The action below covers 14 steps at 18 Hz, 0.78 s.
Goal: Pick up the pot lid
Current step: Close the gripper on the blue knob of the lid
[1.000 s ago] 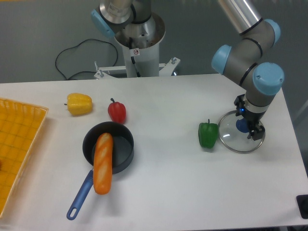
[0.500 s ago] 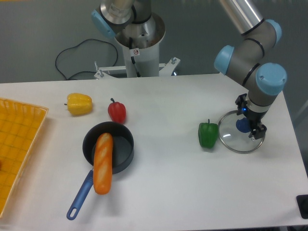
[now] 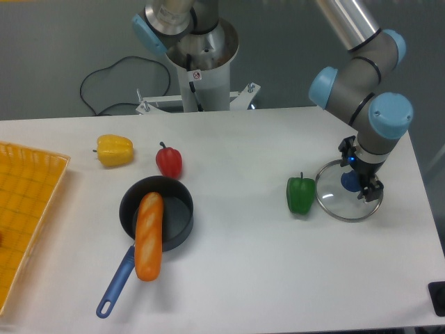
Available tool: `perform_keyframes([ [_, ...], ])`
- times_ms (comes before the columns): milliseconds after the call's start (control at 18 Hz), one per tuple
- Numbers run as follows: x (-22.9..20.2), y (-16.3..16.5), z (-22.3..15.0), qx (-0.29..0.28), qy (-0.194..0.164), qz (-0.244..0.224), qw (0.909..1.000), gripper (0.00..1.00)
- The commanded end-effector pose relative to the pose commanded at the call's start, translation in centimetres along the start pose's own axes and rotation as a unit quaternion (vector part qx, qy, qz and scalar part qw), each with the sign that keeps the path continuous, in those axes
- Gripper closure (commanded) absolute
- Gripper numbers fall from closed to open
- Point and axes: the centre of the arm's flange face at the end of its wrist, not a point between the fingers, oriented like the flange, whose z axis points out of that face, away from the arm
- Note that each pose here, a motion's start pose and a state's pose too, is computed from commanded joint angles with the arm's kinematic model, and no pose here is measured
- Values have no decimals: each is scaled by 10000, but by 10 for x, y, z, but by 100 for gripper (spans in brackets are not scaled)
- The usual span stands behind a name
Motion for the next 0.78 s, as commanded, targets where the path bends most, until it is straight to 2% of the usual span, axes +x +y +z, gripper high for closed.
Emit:
perform_keyframes([
  [556, -2, 0, 1, -7, 4, 0, 10000, 1],
  [778, -3, 0, 0, -34, 1, 15, 10000, 10],
])
